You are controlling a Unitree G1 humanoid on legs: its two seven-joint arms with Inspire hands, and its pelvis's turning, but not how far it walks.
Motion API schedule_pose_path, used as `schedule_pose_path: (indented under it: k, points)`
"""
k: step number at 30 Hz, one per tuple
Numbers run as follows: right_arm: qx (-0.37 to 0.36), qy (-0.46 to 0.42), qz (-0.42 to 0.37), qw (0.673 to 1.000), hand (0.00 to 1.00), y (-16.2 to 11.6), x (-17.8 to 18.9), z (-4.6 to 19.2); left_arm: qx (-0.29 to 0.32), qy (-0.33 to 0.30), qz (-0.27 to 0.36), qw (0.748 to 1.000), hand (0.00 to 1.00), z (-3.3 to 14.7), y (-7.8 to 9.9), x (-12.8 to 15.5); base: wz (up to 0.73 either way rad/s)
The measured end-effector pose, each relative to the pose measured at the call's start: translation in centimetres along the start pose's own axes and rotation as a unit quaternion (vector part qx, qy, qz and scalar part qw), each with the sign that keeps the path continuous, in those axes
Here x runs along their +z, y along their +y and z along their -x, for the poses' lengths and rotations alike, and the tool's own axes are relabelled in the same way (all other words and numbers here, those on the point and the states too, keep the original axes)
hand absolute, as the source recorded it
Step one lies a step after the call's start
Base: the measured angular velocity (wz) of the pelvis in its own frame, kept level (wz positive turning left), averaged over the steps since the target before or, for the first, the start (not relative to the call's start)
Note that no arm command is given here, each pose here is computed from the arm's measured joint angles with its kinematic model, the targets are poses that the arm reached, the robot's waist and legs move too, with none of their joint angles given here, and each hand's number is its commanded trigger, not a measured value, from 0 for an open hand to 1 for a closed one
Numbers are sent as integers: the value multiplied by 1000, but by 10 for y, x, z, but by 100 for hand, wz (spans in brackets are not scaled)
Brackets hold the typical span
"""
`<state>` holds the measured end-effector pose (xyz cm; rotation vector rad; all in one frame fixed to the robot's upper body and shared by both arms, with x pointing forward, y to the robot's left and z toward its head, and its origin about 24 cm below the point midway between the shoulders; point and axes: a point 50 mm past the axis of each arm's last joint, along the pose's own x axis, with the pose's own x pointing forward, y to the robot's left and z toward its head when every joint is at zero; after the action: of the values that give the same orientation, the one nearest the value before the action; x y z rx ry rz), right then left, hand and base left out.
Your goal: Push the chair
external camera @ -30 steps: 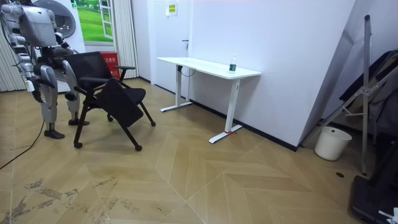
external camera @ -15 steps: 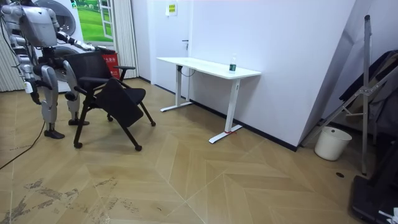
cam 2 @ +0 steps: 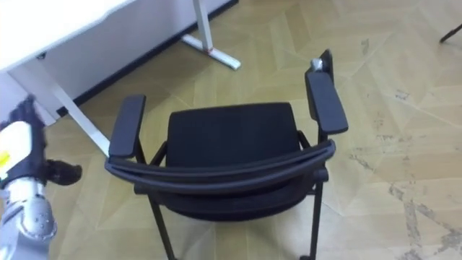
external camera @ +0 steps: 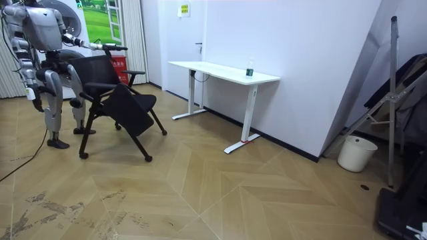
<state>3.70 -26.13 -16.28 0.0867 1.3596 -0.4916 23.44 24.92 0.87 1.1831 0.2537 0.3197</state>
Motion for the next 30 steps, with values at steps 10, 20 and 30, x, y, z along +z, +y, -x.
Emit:
schedule_pose_path:
  k: [10,20,30]
  points:
    - [-9,1,13,1000,0,-4,8,-1,-164,-42,-77,983,0,2,-8,15,0]
    - [-19,0,20,1000,0,-19,17,-1,-272,-35,-120,954,0,-6,25,25,1]
    - [-17,8,12,1000,0,-22,13,-1,-291,-94,-149,940,0,2,64,58,3]
